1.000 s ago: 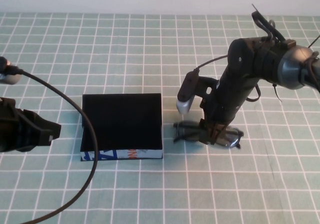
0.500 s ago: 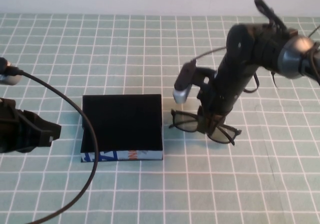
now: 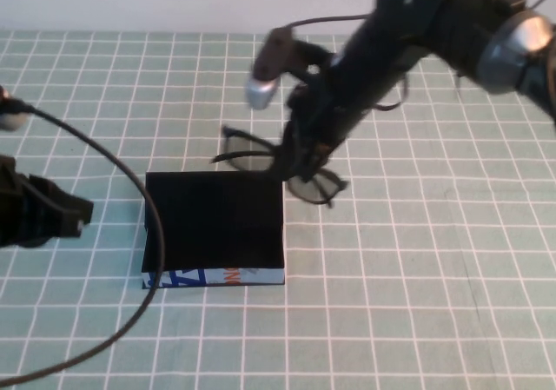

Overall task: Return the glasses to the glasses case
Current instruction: Place the glasses in the glasses case

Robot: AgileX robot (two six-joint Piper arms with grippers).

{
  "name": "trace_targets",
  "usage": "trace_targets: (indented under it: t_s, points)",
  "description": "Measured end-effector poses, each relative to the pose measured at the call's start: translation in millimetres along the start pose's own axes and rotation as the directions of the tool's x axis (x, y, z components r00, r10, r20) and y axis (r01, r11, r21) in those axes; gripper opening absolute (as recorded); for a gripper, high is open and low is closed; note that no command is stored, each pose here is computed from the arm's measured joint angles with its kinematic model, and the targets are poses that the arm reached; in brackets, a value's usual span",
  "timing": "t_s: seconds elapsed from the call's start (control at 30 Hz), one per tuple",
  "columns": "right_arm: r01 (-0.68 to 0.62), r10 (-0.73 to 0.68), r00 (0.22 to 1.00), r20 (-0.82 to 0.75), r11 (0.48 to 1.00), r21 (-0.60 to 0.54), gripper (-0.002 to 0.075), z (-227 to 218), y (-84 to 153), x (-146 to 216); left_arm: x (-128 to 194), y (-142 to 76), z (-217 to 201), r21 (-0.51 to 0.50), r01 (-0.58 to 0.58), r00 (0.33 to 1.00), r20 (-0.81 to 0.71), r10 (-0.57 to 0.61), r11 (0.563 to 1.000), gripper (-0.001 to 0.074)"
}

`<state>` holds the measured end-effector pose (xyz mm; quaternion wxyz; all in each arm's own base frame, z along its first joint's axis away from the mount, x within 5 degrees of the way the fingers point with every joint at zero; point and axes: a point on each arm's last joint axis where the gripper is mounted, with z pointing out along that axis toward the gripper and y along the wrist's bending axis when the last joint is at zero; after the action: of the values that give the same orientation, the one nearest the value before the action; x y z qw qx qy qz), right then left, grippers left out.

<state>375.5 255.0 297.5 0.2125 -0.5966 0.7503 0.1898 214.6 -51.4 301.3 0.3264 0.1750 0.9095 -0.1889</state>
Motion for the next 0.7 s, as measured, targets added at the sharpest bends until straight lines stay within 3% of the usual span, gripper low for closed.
trace_targets:
  t_s: [0.27,0.7]
  points:
    - [0.179,-0.179,0.984,0.01,0.98,-0.091,0.0064,36,51,-43,-8,0,-6,-0.019,0.016,1.0,0.02,-0.015,1.0,0.0002]
    - [0.235,-0.248,0.966,-0.076,0.961,-0.145,0.0064,98,46,-34,-5,0,-6,-0.018,0.014,1.0,-0.017,-0.015,1.0,0.0002]
